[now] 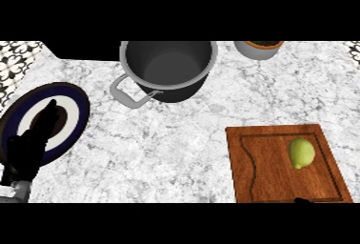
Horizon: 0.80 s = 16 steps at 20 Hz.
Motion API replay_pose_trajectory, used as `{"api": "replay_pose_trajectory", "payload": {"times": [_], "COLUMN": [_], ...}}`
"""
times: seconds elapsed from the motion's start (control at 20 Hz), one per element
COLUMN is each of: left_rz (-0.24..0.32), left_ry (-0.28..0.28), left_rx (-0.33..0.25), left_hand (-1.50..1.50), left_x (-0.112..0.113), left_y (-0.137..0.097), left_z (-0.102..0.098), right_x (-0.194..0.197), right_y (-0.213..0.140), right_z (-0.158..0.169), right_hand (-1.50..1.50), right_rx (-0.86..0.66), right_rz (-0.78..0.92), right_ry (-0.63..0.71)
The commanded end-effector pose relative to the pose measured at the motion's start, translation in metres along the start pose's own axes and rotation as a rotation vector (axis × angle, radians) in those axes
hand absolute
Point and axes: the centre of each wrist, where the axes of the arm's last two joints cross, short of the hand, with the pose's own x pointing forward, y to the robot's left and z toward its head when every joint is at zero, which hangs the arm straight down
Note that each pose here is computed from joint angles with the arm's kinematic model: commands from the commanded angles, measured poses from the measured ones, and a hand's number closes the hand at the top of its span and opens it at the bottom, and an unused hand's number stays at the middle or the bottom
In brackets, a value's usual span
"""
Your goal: Pick the lemon from the cutting board and place it in the pot
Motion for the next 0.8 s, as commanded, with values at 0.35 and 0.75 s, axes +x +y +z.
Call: {"api": "replay_pose_trajectory", "payload": {"times": [0.35, 0.75], "left_rz": [0.011, -0.003], "left_ry": [0.029, 0.021], "left_rx": [0.026, 0.054], "left_hand": [0.00, 0.00], "left_x": [-0.004, -0.018], "left_y": [0.004, 0.017], "left_z": [0.004, 0.018], "right_x": [0.087, 0.099], "right_y": [0.031, 0.064], "right_z": [-0.046, -0.046], "right_hand": [-1.50, -1.50], "right_rx": [0.079, 0.095], "right_rz": [0.144, 0.140], "right_ry": [0.092, 0.150]}}
